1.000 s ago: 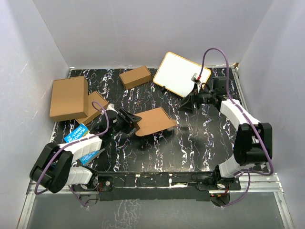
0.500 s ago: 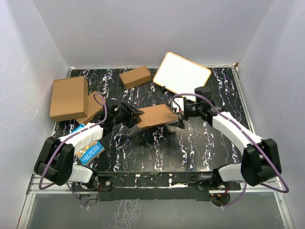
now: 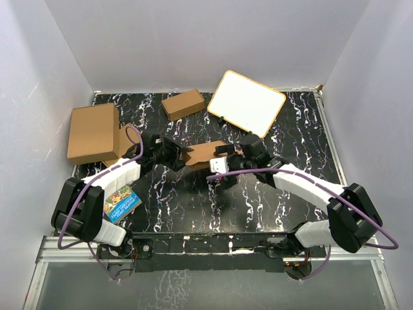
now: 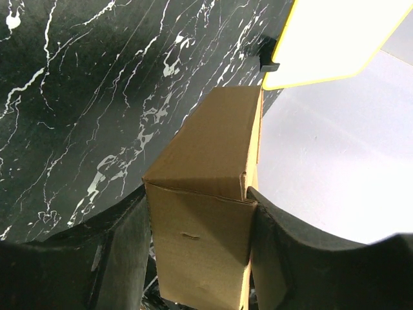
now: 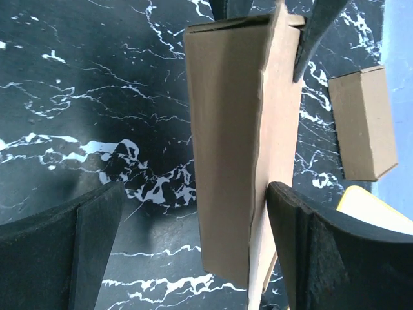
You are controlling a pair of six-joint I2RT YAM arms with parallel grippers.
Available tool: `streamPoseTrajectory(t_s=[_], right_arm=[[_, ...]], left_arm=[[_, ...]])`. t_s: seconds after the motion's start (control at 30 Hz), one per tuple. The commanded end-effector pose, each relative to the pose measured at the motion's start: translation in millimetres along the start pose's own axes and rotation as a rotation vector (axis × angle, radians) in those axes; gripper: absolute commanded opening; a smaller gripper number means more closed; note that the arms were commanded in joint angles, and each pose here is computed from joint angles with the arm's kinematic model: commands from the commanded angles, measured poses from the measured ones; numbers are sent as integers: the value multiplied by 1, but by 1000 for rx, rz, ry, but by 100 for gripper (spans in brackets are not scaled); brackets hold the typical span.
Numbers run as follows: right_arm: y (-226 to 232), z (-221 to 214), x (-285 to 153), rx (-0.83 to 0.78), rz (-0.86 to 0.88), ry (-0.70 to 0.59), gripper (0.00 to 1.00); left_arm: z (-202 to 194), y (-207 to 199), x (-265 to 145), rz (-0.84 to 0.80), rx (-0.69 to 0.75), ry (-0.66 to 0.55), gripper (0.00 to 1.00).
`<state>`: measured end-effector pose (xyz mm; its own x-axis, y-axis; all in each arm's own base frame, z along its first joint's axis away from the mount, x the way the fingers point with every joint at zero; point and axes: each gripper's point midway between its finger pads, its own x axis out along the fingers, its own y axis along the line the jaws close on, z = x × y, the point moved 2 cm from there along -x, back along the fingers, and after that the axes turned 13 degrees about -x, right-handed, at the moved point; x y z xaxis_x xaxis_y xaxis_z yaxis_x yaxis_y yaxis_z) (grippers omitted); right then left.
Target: Fold the paper box
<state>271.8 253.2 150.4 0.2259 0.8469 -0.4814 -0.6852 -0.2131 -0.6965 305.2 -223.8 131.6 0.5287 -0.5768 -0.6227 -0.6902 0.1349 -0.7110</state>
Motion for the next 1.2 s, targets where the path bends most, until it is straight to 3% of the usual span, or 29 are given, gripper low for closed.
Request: streamPoseTrajectory(t_s=[0.0,0.3,0.57,0.73,0.87,1.0,1.17], right_arm=[[-37,2,8,-128,-213,103,100],[-43,-1,17,-210,-352,198,89],[-39,-2,20,-224,-357,208,69],[-42,-1,18,-212,-367,207,50],[-44,0,17,-196,-368,205,42],[-46,0,16,-173,-377,208,41],[-49,2,13,-93,-373,178,40]], left_arm=[[-8,-19,-6,-30,-40,51,38],[-10,-21,-6,-40,-57,79,39],[-13,-24,-5,-60,-54,107,41],[-14,-25,-6,-77,-60,122,46],[-14,-25,-6,-89,-65,134,60],[-14,-28,-8,-100,-60,136,74],[-10,-30,-18,-110,-32,100,84]])
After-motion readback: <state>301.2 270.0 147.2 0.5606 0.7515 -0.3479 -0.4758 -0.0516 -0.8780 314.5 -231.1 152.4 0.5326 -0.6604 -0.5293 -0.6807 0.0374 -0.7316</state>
